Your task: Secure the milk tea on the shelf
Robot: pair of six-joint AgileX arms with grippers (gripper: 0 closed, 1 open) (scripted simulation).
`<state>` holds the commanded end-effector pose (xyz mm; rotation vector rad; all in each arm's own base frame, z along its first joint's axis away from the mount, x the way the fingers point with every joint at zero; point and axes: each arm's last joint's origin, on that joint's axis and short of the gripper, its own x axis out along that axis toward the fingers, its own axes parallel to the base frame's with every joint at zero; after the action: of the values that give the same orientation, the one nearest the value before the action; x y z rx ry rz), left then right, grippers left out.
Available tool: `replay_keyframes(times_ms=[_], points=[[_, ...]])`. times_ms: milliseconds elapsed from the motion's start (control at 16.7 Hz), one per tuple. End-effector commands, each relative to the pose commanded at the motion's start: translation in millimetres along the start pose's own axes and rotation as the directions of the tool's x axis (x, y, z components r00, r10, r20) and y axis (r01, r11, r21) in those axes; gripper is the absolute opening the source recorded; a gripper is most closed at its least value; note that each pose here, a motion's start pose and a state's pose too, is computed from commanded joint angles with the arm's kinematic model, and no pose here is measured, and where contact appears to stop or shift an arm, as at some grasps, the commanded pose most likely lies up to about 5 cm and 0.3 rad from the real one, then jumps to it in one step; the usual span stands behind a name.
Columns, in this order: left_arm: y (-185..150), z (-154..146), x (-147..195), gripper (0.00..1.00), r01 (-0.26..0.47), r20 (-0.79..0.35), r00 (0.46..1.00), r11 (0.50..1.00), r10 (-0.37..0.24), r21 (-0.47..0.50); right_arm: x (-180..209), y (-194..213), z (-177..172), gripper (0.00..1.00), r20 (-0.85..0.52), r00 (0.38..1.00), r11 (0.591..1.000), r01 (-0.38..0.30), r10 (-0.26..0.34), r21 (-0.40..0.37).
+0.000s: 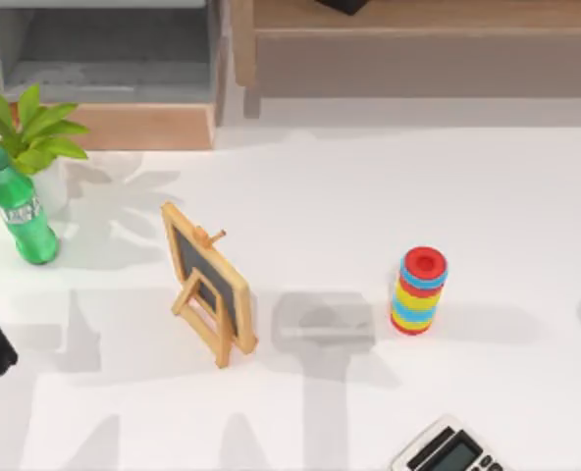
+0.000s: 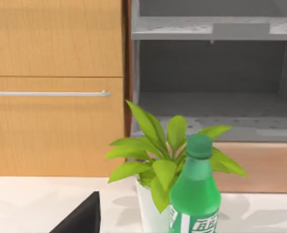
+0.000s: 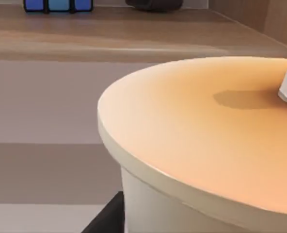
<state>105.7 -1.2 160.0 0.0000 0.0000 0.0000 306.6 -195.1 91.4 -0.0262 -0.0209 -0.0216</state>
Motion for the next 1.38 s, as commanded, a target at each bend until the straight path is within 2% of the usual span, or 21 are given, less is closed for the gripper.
replay_keyframes(times_ms=[120,300,480,600,780,1140,1380], points=[[0,0,0,1.00,0.000,0.000,1.000,1.000,0.000,0.000,5,-3,17,0.00,0.051,0.998,0.998,0.026,-0.023,-0.050],[0,0,0,1.00,0.000,0.000,1.000,1.000,0.000,0.000,11,-9,49,0.00,0.125,0.988,0.988,0.103,-0.088,-0.118],[0,0,0,1.00,0.000,0.000,1.000,1.000,0.000,0.000,20,-9,77,0.00,0.147,0.977,0.974,0.177,-0.156,-0.139],[0,0,0,1.00,0.000,0.000,1.000,1.000,0.000,0.000,30,-3,94,0.00,0.138,0.974,0.971,0.198,-0.179,-0.133],[0,0,0,1.00,0.000,0.000,1.000,1.000,0.000,0.000,52,22,120,0.00,0.109,0.982,0.980,0.164,-0.152,-0.109],[0,0,0,1.00,0.000,0.000,1.000,1.000,0.000,0.000,97,82,170,0.00,0.020,1.000,1.000,0.011,-0.010,-0.028],[0,0,0,1.00,0.000,0.000,1.000,1.000,0.000,0.000,111,93,193,0.00,-0.025,1.000,1.000,-0.008,0.009,0.014]])
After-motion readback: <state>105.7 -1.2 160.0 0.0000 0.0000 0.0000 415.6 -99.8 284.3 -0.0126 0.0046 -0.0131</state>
